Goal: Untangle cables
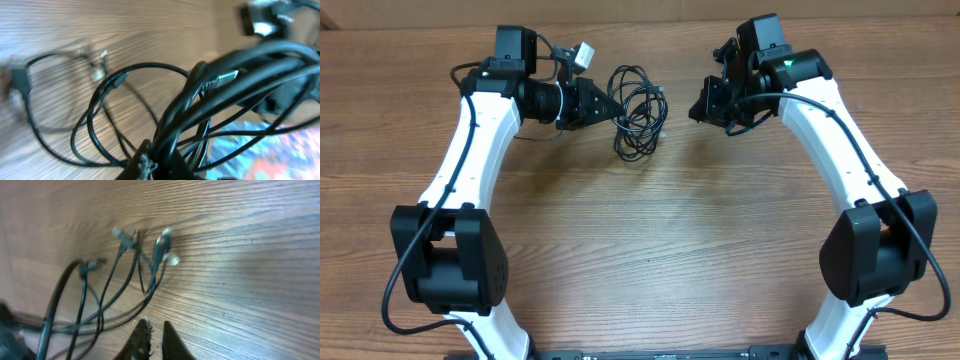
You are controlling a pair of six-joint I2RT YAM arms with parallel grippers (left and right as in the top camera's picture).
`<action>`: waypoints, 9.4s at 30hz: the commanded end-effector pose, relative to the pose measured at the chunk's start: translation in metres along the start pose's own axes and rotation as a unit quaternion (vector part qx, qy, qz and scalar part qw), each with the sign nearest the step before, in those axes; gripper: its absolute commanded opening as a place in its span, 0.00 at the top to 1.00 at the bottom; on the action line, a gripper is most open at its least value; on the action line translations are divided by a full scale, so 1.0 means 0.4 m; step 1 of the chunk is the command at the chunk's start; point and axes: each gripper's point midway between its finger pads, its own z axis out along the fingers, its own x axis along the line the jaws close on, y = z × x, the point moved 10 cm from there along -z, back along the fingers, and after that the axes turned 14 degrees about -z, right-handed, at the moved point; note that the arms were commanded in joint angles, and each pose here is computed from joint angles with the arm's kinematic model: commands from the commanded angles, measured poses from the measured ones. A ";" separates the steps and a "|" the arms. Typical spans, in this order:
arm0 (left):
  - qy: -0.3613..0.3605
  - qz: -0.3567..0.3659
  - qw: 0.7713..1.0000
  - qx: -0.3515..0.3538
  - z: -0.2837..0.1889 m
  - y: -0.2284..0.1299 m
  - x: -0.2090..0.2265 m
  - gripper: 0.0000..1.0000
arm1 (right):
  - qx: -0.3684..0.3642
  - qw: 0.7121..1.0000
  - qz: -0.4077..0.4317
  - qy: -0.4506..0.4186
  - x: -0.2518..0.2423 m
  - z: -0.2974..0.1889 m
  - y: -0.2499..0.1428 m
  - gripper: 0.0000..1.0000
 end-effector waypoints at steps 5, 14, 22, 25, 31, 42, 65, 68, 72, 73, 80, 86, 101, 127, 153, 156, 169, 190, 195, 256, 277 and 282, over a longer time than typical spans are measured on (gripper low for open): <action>0.172 -0.075 0.981 -0.043 0.038 -0.016 0.024 0.96 | -0.002 0.992 -0.067 0.108 0.128 -0.024 -0.007 0.59; 0.267 -0.058 0.959 -0.080 0.040 -0.010 0.054 0.64 | 0.020 0.998 -0.009 -0.056 0.102 0.074 -0.033 0.50; 0.406 -0.140 0.895 -0.120 0.044 0.001 0.173 0.47 | 0.059 0.995 0.057 -0.060 0.039 0.276 -0.069 0.59; 0.397 -0.150 0.898 -0.112 0.042 0.003 0.183 0.37 | 0.076 0.993 0.064 -0.065 0.012 0.328 -0.080 0.59; 0.395 -0.149 0.900 -0.111 0.043 0.002 0.182 0.35 | 0.103 0.989 0.075 -0.068 -0.020 0.387 -0.102 0.68; 0.346 -0.123 0.927 -0.075 0.059 0.000 0.166 0.37 | 0.096 0.992 0.055 -0.058 0.027 0.324 -0.047 0.96; 0.133 -0.042 0.990 0.024 0.100 -0.010 0.092 0.51 | 0.070 0.994 -0.043 0.078 0.177 0.116 0.061 0.96; 0.175 -0.067 0.982 0.013 0.095 -0.013 0.108 0.48 | 0.064 0.994 -0.040 0.078 0.165 0.111 0.068 0.96; 0.199 -0.091 0.976 0.011 0.094 -0.021 0.115 0.41 | 0.046 0.995 -0.021 0.086 0.154 0.104 0.087 0.96; 0.199 -0.095 0.975 0.011 0.097 -0.022 0.113 0.41 | 0.041 0.994 -0.019 0.099 0.155 0.101 0.092 0.96; 0.193 -0.096 0.976 0.003 0.115 -0.019 0.100 0.43 | 0.033 0.988 -0.027 0.148 0.171 0.096 0.103 0.96; 0.189 -0.105 0.976 -0.007 0.116 -0.013 0.097 0.46 | 0.040 0.983 -0.026 0.176 0.180 0.093 0.100 0.96; 0.168 -0.124 0.978 -0.020 0.093 0.003 0.076 0.96 | 0.021 1.000 0.017 -0.016 0.082 0.091 0.104 0.96; 0.008 -0.121 0.975 -0.187 -0.295 0.097 -0.178 0.96 | 0.038 0.935 0.167 -0.310 -0.146 -0.015 0.056 0.96; 0.083 0.055 0.920 -0.379 -0.351 0.045 -0.448 0.96 | 0.076 0.997 0.009 -0.029 -0.054 0.019 0.070 0.10; 0.134 0.065 0.922 -0.358 -0.311 0.021 -0.440 0.96 | 0.073 0.997 -0.016 0.019 -0.037 0.018 0.073 0.06; 0.251 0.118 0.898 -0.341 -0.288 -0.028 -0.442 0.73 | 0.056 0.996 -0.034 0.063 -0.018 0.019 0.085 0.00; 0.356 -0.031 0.915 -0.188 -0.195 0.071 -0.162 0.14 | 0.239 0.963 0.105 -0.066 -0.067 0.191 -0.122 0.02; 0.356 -0.030 0.915 -0.188 -0.195 0.071 -0.162 0.13 | 0.213 0.972 0.092 -0.047 -0.063 0.212 -0.108 0.66; 0.277 -0.009 0.950 -0.145 -0.171 0.064 -0.188 0.00 | -0.468 0.854 0.067 0.219 0.363 -0.744 0.203 0.96; -0.041 0.265 0.963 -0.026 -0.081 0.033 -0.360 0.09 | -0.313 0.874 0.327 0.175 0.300 -0.429 0.281 0.96; -0.055 0.298 0.953 -0.021 -0.042 0.018 -0.397 0.10 | -0.315 0.865 0.334 0.204 0.313 -0.389 0.315 0.96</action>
